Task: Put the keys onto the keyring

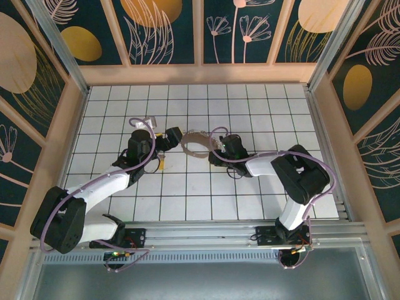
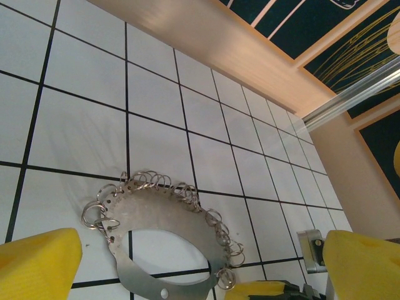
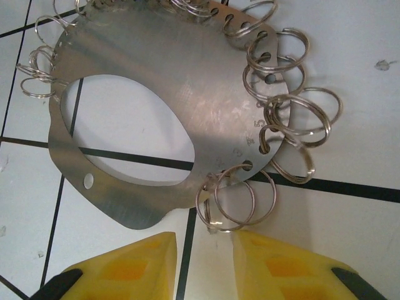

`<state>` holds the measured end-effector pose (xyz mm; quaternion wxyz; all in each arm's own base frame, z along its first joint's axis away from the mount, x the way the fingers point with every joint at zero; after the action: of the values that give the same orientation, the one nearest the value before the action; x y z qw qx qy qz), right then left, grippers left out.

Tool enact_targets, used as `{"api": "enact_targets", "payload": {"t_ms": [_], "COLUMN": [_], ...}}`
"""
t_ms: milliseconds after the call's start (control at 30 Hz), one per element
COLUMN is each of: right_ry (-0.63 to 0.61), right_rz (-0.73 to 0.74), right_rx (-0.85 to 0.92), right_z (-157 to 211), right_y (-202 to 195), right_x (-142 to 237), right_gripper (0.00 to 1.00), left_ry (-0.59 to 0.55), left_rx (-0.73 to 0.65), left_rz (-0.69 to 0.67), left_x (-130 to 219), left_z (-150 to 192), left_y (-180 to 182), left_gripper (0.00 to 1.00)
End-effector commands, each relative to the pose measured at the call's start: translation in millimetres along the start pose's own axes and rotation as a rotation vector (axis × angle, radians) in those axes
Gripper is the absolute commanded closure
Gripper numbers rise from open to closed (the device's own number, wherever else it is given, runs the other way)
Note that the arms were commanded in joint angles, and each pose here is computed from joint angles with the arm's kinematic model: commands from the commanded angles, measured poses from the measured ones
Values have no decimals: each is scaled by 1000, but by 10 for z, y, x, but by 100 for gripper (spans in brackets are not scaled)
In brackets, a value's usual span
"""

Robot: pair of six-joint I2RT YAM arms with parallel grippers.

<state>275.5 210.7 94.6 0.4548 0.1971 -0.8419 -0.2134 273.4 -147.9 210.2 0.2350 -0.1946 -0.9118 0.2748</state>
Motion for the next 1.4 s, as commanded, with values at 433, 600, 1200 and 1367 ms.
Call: {"api": "enact_targets", "payload": {"t_ms": [433,600,1200,1367], "right_ry": [-81,-75,-65,-72], "right_rz": [-22,-29,51,72], "right_rx": [6,-14,-77,-77], "right_z": [-117,-36,13,-28], "right_y": [134,112,121,126], "right_x": [249,283,-61,-123], "right_gripper": [58,58,67,68], "left_ry": [-25,-26,-26,-22], "left_rx": [-7,-6,-8,-10], "left_rz": [62,63,73,73], "left_x": [-39,-44,-66,-77], "left_z": [-85,-87,-88,-76], "left_y": [-119,-120,-128,-119], "left_gripper": [1,1,1,1]}}
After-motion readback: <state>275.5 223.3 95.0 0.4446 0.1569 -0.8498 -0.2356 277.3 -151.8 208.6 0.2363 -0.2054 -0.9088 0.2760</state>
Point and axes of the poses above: each hand's point on the last joint's axis, 136 mm out from that joint toward the fingers, its own x axis back along the fingers, its own y axis along the line the jaws close on, z = x × y, the point moved 10 cm from there along x, back along the fingers, and after that the axes turned 5 degrees about -x, right-handed, at the moved point
